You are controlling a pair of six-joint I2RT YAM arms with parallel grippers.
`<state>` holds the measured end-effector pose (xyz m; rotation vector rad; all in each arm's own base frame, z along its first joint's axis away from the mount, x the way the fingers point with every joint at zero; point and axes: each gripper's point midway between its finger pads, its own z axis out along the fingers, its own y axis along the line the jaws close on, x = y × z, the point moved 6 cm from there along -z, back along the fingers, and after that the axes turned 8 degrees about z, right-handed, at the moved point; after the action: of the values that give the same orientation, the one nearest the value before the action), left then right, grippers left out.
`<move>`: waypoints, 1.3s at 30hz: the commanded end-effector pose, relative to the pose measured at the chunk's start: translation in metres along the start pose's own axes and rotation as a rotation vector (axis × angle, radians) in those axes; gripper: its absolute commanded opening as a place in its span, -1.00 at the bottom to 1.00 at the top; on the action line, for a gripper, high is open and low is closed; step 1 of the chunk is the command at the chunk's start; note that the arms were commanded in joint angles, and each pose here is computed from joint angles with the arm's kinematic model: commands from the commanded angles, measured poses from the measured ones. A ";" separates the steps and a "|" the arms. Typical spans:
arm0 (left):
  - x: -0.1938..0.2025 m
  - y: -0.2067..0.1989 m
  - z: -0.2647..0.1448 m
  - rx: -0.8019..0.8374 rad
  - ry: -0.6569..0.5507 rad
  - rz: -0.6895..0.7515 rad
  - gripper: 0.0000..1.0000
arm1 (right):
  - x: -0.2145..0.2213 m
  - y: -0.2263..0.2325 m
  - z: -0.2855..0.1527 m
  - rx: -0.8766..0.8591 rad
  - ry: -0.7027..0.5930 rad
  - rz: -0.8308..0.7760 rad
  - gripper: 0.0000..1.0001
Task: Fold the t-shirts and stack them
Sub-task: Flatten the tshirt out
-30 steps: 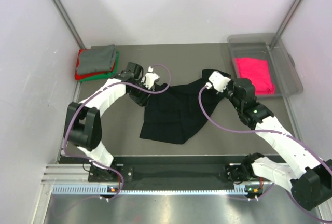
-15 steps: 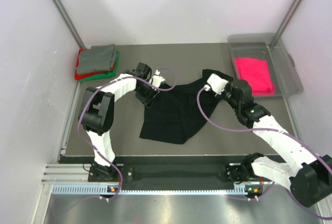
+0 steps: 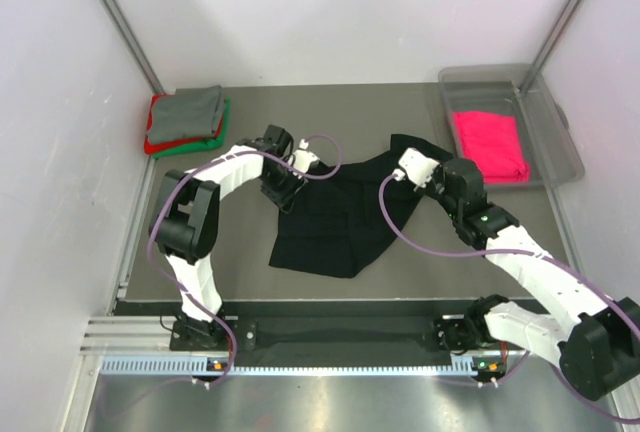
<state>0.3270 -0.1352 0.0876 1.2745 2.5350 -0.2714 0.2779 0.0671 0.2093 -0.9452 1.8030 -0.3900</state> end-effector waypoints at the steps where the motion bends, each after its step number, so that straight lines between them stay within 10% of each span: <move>1: -0.004 -0.005 -0.008 -0.007 -0.014 0.012 -0.08 | -0.009 -0.010 -0.002 0.044 -0.045 0.040 -1.00; 16: -0.001 -0.005 0.009 -0.029 0.054 0.024 -0.16 | -0.001 -0.006 -0.004 0.052 -0.042 0.026 -1.00; 28: 0.001 -0.002 0.008 -0.067 0.062 0.028 -0.77 | -0.001 -0.006 -0.005 0.056 -0.043 0.038 -1.00; 39: -0.037 0.021 -0.072 -0.253 -0.084 0.050 -1.00 | -0.017 -0.021 -0.008 0.078 -0.061 0.042 -1.00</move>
<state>0.3367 -0.1353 0.1033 1.2869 2.5194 -0.0821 0.2749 0.0656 0.2058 -0.9358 1.7945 -0.3893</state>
